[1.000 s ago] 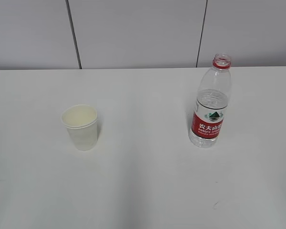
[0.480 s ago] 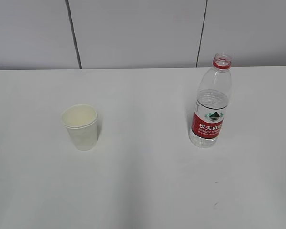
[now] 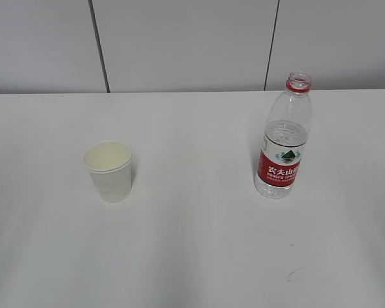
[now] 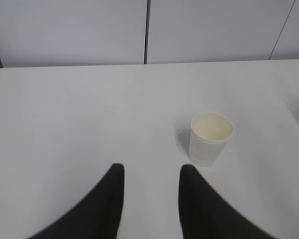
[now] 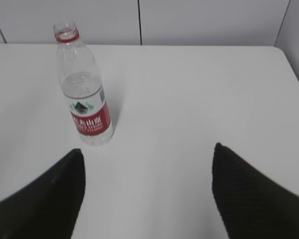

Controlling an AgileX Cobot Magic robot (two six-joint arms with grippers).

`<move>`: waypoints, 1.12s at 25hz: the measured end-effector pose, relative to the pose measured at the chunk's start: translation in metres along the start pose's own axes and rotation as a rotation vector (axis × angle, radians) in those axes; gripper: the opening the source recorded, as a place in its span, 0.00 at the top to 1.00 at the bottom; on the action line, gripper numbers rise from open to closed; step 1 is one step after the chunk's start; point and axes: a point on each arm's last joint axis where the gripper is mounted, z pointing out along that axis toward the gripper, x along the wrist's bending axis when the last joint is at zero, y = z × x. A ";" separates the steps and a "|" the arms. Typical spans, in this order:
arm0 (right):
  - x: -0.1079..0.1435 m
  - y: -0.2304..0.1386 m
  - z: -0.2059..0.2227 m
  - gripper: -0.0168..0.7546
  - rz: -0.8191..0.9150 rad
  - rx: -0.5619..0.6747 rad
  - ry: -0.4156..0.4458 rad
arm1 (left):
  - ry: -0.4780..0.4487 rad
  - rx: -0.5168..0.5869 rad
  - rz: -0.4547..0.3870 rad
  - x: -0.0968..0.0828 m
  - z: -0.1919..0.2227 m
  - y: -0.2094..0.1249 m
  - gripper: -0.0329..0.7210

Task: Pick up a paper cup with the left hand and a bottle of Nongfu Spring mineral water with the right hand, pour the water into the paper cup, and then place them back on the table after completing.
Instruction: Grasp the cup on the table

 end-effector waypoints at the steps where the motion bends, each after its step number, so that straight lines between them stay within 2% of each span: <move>1: 0.001 0.006 0.008 0.22 -0.001 -0.014 0.002 | -0.010 -0.007 0.009 -0.001 0.009 0.006 0.64; 7: 0.003 0.037 0.052 0.22 -0.009 -0.130 0.015 | -0.020 -0.086 0.051 -0.002 0.057 0.033 0.64; 10: 0.005 0.043 0.072 0.22 -0.010 -0.205 0.024 | -0.011 -0.105 0.042 0.000 0.082 0.030 0.64; 14: 0.007 0.031 0.097 0.22 -0.011 -0.260 0.036 | -0.022 -0.125 0.037 -0.003 0.112 0.008 0.64; 17: 0.008 0.017 0.110 0.22 -0.012 -0.250 0.040 | -0.067 -0.100 0.049 -0.010 0.130 -0.013 0.64; 23: 0.008 0.002 0.122 0.22 -0.013 -0.242 0.046 | -0.179 -0.089 0.085 -0.032 0.147 -0.046 0.64; 28: 0.008 0.003 0.123 0.22 -0.013 -0.262 0.047 | -0.200 -0.091 0.103 -0.037 0.154 -0.065 0.64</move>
